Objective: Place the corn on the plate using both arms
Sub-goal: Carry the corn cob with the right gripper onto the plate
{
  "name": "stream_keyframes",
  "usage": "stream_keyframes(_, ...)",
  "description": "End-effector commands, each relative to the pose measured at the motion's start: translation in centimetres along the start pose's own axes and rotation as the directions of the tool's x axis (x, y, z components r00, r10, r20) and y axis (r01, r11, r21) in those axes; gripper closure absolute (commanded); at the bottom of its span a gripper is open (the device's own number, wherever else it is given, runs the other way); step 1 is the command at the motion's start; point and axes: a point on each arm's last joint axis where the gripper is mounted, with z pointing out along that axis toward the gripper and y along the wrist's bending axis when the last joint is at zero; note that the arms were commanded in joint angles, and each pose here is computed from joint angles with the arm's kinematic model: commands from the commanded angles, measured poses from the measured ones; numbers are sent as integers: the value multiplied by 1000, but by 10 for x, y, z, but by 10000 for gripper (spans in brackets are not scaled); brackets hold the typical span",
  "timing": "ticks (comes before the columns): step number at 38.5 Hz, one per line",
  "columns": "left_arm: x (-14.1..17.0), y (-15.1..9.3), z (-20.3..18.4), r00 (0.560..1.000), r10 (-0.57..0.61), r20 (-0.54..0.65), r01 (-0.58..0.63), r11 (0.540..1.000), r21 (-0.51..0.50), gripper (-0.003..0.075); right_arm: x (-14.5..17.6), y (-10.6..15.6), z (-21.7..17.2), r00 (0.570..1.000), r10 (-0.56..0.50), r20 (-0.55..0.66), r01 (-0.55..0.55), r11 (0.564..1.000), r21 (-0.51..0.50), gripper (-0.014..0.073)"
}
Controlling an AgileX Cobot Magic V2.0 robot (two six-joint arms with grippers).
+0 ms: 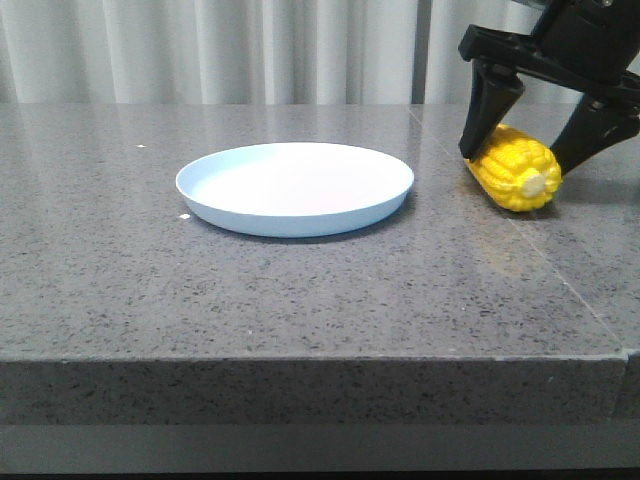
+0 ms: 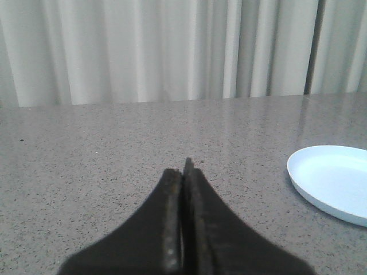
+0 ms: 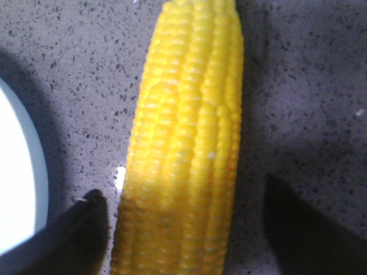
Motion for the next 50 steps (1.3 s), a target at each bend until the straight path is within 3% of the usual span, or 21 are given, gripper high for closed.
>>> stream_keyframes(1, -16, -1, -2, 995, -6, 99, 5, 1000, 15, 741, -10, 10, -24, 996, -4, 94, 8, 999, -42, 221)
stream_keyframes(6, -16, -1, -2, 995, -6, 99, 5, 1000, 15, 741, -10, 11, -24, 996, 4, 94, 1, 999, -51, 450)
stream_keyframes(9, -16, -1, -2, 995, -6, 99, 5, 1000, 15, 741, -8, 12, -27, 996, 2, 90, 3, 999, -54, 521)
stream_keyframes(20, -16, -1, -2, 995, -6, 99, 5, 1000, 15, 741, -7, 31, -74, 972, 12, 233, 19, 991, -133, 526)
stream_keyframes(29, -16, -1, -2, 995, -6, 99, 5, 1000, 15, 741, 2, 76, -83, 965, -51, 257, 112, 967, -229, 526)
stream_keyframes(40, -16, -1, -2, 995, -6, 99, 5, 1000, 15, 741, 3, 142, -48, 964, -183, 194, 237, 922, -306, 515)
stream_keyframes(50, -16, -1, -2, 995, -6, 99, 5, 1000, 15, 741, 2, 146, -7, 974, -197, 110, 221, 930, -292, 515)
